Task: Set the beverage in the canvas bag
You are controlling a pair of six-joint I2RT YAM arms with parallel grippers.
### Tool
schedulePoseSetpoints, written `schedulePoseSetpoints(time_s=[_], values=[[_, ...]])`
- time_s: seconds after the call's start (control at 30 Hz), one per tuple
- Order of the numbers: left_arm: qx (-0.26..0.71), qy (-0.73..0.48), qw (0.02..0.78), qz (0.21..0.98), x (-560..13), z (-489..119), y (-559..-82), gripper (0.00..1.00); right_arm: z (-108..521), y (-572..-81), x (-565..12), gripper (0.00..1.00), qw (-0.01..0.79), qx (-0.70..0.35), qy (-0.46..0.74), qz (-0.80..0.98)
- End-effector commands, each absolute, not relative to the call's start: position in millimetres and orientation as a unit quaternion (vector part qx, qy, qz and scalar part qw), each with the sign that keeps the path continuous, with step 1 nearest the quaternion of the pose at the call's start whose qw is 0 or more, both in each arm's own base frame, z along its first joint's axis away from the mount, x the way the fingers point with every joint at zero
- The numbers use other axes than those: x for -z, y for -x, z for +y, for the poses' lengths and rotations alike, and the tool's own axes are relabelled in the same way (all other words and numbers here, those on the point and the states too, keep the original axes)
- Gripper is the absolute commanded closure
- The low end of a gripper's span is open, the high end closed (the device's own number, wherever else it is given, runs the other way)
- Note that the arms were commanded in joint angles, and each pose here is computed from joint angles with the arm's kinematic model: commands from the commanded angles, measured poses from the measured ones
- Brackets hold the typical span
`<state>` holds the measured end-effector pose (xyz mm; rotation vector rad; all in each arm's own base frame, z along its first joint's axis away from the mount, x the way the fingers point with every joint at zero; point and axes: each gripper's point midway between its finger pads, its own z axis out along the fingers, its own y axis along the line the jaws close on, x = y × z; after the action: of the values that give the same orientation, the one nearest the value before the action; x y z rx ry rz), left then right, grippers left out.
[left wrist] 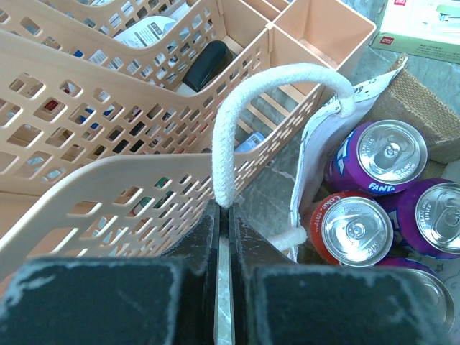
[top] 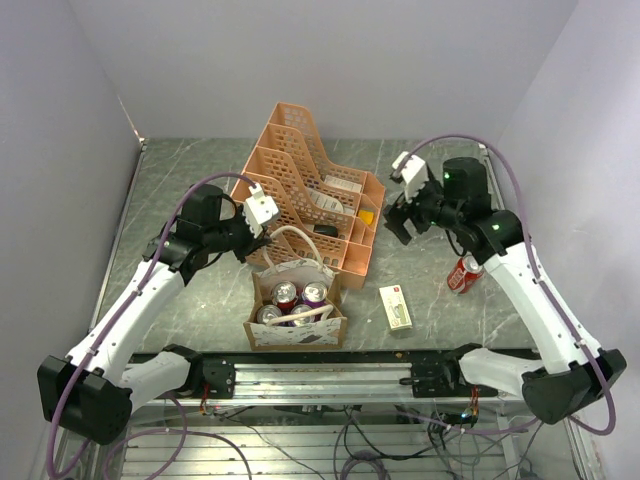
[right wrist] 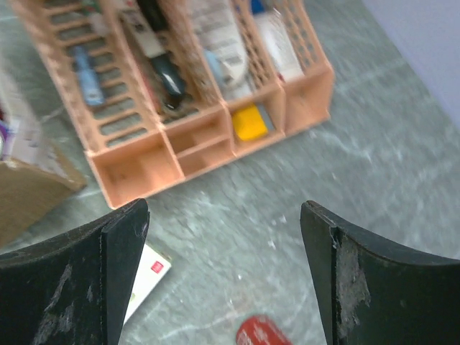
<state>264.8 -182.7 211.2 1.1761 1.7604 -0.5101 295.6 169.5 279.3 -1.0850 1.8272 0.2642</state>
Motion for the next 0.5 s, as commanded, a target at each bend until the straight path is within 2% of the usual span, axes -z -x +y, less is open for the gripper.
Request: schedulePoseSetpoints(time_s=[0.0,0.27,0.47], values=[[0.222,-0.49,0.477,0.695,-219,-190,-260,0.93,116,-310,-276,0.13,0.488,-0.056,0.347,0.799],[0.216,-0.482,0.486,0.697,-221,-188,-262,0.93,33,-303,-244,0.11,0.447,0.033,0.247,0.859],[0.217,-0.482,0.485,0.696,-222,-188,-261,0.93,-4,-292,-205,0.08,0.389,0.039,0.212,0.896]])
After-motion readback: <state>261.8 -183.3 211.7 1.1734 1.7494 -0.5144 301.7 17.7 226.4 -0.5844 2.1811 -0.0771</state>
